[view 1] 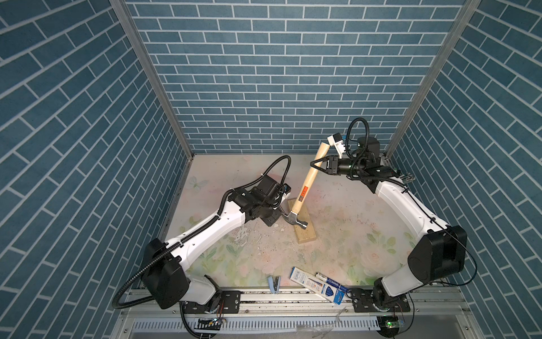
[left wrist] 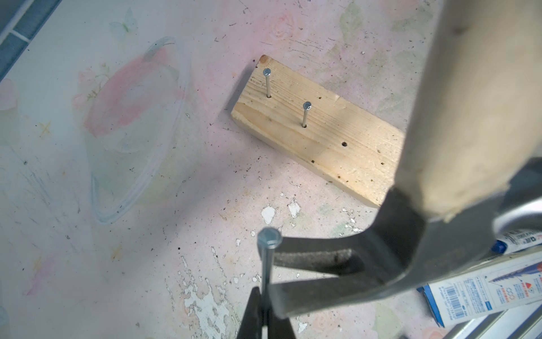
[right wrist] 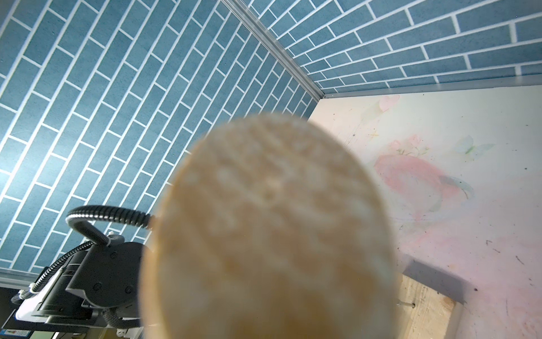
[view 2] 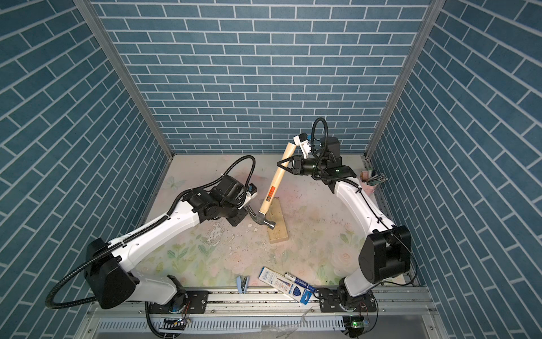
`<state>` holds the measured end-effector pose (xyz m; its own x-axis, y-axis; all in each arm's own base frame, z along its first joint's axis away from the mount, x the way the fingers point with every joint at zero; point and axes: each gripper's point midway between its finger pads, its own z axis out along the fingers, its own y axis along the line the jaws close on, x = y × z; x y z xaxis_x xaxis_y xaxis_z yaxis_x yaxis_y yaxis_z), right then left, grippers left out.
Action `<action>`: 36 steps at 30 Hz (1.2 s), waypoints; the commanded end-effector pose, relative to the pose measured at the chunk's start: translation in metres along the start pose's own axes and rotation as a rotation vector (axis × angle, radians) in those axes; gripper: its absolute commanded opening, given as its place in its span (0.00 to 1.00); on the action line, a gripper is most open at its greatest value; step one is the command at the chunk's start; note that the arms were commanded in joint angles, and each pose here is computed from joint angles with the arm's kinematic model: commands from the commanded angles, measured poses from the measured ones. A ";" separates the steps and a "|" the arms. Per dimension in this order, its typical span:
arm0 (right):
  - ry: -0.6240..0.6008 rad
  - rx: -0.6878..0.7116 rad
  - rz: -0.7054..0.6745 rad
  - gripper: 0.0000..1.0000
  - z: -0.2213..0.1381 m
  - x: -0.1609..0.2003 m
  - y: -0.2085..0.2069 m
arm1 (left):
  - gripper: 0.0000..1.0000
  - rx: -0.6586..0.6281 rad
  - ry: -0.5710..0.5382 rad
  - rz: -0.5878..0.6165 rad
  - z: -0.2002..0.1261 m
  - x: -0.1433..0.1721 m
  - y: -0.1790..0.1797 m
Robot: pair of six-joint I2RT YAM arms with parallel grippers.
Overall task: Use a claw hammer to pull out a nail
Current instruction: Pick up the nail with the hammer, then place the nail at the center of the board.
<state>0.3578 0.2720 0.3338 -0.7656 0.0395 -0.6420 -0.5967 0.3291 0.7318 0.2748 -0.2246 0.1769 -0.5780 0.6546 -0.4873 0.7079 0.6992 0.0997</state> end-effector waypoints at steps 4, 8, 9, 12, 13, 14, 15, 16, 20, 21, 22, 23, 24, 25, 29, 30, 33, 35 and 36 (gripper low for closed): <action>-0.002 0.006 0.037 0.00 -0.011 -0.002 0.020 | 0.00 -0.045 -0.027 -0.094 -0.007 -0.006 0.024; -0.010 0.054 0.022 0.00 -0.015 -0.003 0.017 | 0.00 -0.052 -0.043 -0.150 -0.010 -0.007 0.034; -0.011 0.070 0.019 0.00 -0.016 -0.003 0.016 | 0.00 -0.050 -0.049 -0.164 -0.011 -0.008 0.036; -0.020 0.110 0.003 0.00 -0.020 -0.005 0.015 | 0.00 -0.045 -0.061 -0.204 -0.012 -0.009 0.040; -0.024 0.119 -0.004 0.00 -0.021 -0.005 0.016 | 0.00 -0.042 -0.064 -0.217 -0.013 -0.009 0.041; -0.028 0.133 -0.009 0.00 -0.023 -0.006 0.016 | 0.00 -0.041 -0.064 -0.232 -0.012 -0.009 0.042; -0.034 0.149 -0.018 0.00 -0.025 -0.007 0.016 | 0.00 -0.041 -0.063 -0.250 -0.011 -0.008 0.042; -0.035 0.159 -0.023 0.00 -0.026 -0.007 0.016 | 0.00 -0.041 -0.063 -0.265 -0.011 -0.009 0.043; -0.053 0.237 -0.058 0.00 -0.036 -0.009 0.016 | 0.00 -0.038 -0.065 -0.346 -0.004 -0.008 0.045; -0.054 0.254 -0.066 0.00 -0.038 -0.009 0.017 | 0.00 -0.037 -0.064 -0.366 -0.001 -0.007 0.045; -0.056 0.267 -0.072 0.00 -0.040 -0.009 0.017 | 0.00 -0.033 -0.062 -0.386 0.001 -0.007 0.045; -0.060 0.286 -0.083 0.00 -0.043 -0.010 0.017 | 0.00 -0.032 -0.059 -0.405 0.003 -0.006 0.045; -0.062 0.303 -0.091 0.00 -0.045 -0.010 0.017 | 0.00 -0.028 -0.056 -0.419 0.006 -0.005 0.045; -0.064 0.319 -0.097 0.00 -0.046 -0.009 0.017 | 0.00 -0.024 -0.054 -0.433 0.008 -0.004 0.045; -0.067 0.376 -0.129 0.00 -0.052 -0.009 0.018 | 0.00 -0.016 -0.046 -0.485 0.017 -0.004 0.047; -0.065 0.387 -0.134 0.00 -0.052 -0.009 0.018 | 0.00 -0.016 -0.038 -0.494 0.020 -0.002 0.047; -0.060 0.413 -0.150 0.00 -0.052 -0.007 0.019 | 0.00 -0.019 -0.021 -0.517 0.028 -0.001 0.048; -0.052 0.430 -0.160 0.00 -0.051 -0.006 0.018 | 0.00 -0.024 -0.016 -0.530 0.033 0.000 0.049; -0.051 0.439 -0.167 0.00 -0.051 -0.005 0.018 | 0.00 -0.027 -0.013 -0.538 0.035 0.000 0.049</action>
<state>0.3488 0.2291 0.3194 -0.7118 -0.0452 -0.7010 -0.5100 0.7194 0.4715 0.3206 -0.2022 0.1590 -0.8299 0.2499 -0.4988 0.3552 0.9261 -0.1270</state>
